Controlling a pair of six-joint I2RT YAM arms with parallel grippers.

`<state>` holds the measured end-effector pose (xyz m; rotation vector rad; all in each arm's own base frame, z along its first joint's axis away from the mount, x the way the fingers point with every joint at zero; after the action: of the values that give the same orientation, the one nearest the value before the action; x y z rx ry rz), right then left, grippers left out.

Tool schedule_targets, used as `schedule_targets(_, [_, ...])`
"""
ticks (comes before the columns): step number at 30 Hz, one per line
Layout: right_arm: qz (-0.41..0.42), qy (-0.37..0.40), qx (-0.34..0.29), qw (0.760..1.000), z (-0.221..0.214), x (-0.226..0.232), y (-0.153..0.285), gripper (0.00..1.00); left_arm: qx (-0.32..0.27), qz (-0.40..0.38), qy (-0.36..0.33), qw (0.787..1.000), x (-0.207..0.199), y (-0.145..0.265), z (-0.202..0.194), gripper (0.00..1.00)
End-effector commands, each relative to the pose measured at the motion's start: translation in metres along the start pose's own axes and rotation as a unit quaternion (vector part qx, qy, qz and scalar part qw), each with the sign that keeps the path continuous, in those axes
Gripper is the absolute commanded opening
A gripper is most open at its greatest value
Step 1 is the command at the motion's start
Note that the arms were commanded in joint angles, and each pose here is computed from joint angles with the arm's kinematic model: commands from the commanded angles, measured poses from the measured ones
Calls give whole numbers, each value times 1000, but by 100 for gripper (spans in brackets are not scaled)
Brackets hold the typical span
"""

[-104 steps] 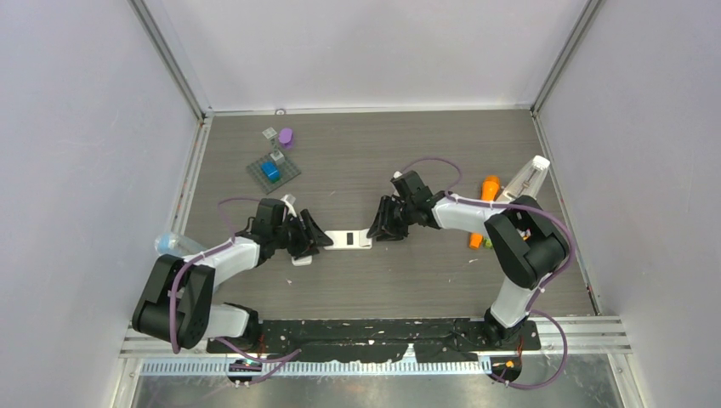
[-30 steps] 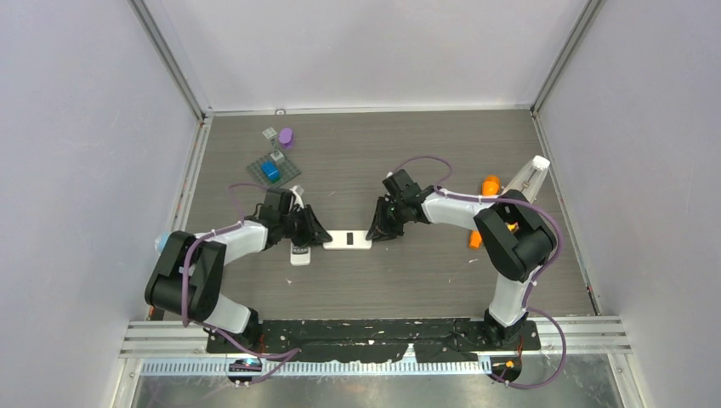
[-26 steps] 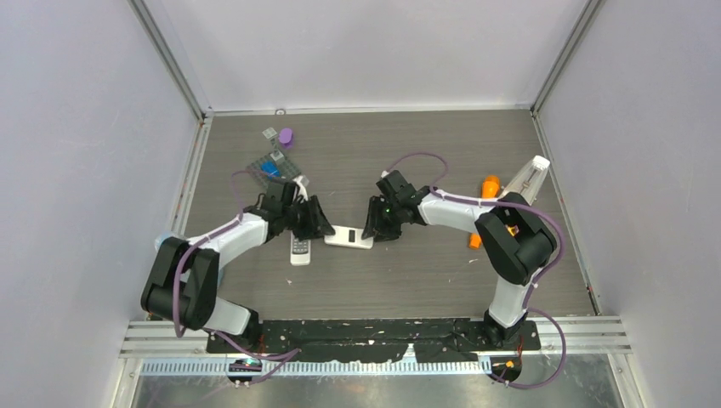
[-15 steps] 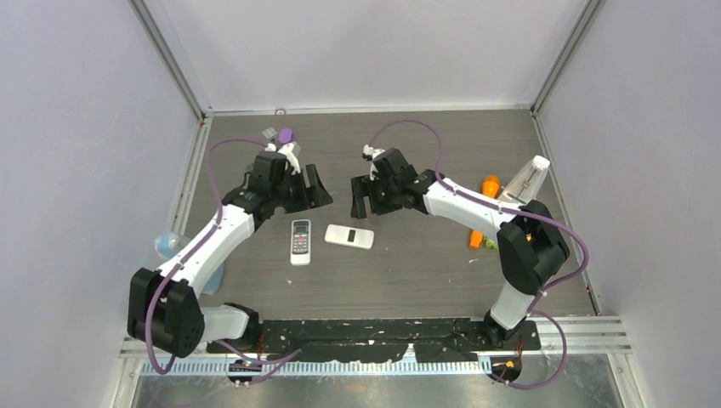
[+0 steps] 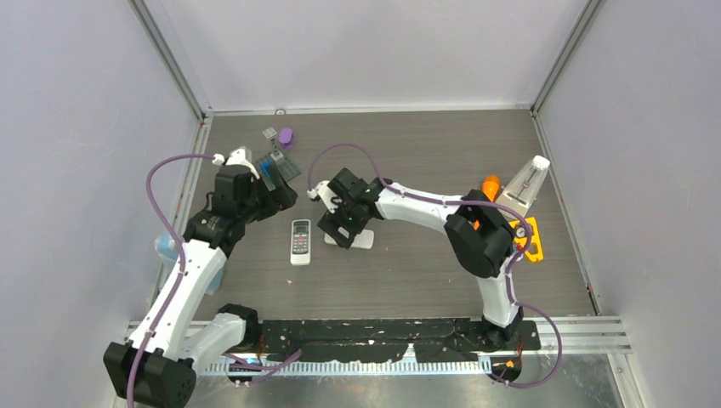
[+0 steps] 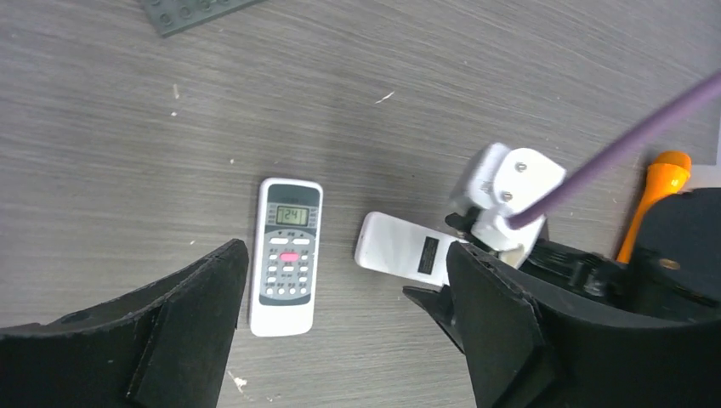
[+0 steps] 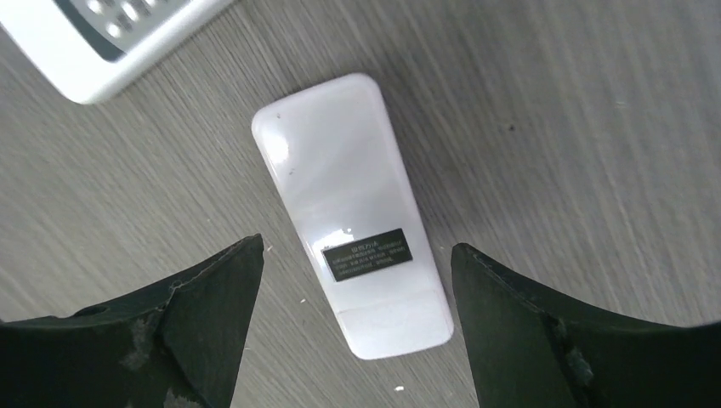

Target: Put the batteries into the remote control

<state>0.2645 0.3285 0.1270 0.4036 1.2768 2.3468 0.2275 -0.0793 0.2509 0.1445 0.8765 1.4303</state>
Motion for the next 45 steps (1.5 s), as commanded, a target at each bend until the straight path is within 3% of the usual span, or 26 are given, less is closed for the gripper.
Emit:
schedule_targets(1, [-19,42,18,999,10,-6,-2,86,-5,38,11,999,15,10,-8,89])
schedule_targets(10, [-3,31,43,999,5,-5,-25,82,-24,34,16,999,20,29,-12,90])
schedule_targets(14, [-36,-3,34,999,6,-8,-28,68,-29,31,14,999,21,35,-12,89])
schedule_targets(15, [-36,-17,25,999,9,-7,-28,61,-30,31,13,999,21,36,-12,89])
schedule_targets(19, [-37,-102,10,994,14,-3,-29,50,-35,31,11,999,22,43,-13,89])
schedule_targets(25, [-26,-245,-5,969,19,10,-28,47,-46,31,9,998,25,57,-16,88])
schedule_targets(27, [-1,-266,-11,964,23,18,-30,50,-50,29,9,998,26,63,-17,88])
schedule_targets(30, [-21,-275,-17,961,25,18,-24,74,-55,16,4,998,24,72,-17,90])
schedule_targets(33, [-47,-281,-35,958,27,12,-6,85,-57,15,6,998,23,84,-15,99])
schedule_targets(36, [-66,-287,-80,952,39,8,30,98,-63,39,17,997,27,97,-14,100])
schedule_targets(41, [-129,-306,-143,932,31,-7,91,96,-90,-1,-19,996,24,124,-12,100])
schedule_targets(45, [-233,-328,-226,887,0,-22,166,96,-164,-67,-45,983,21,147,-14,100])
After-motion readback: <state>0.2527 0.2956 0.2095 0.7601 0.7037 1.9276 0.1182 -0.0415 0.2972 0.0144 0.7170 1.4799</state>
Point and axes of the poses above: each gripper's point midway between its finger pads, its own y axis back along the fingers, its own x axis along the line the jaws close on, z = x × y, the point moved 8 cm from there along y, back along the fingers
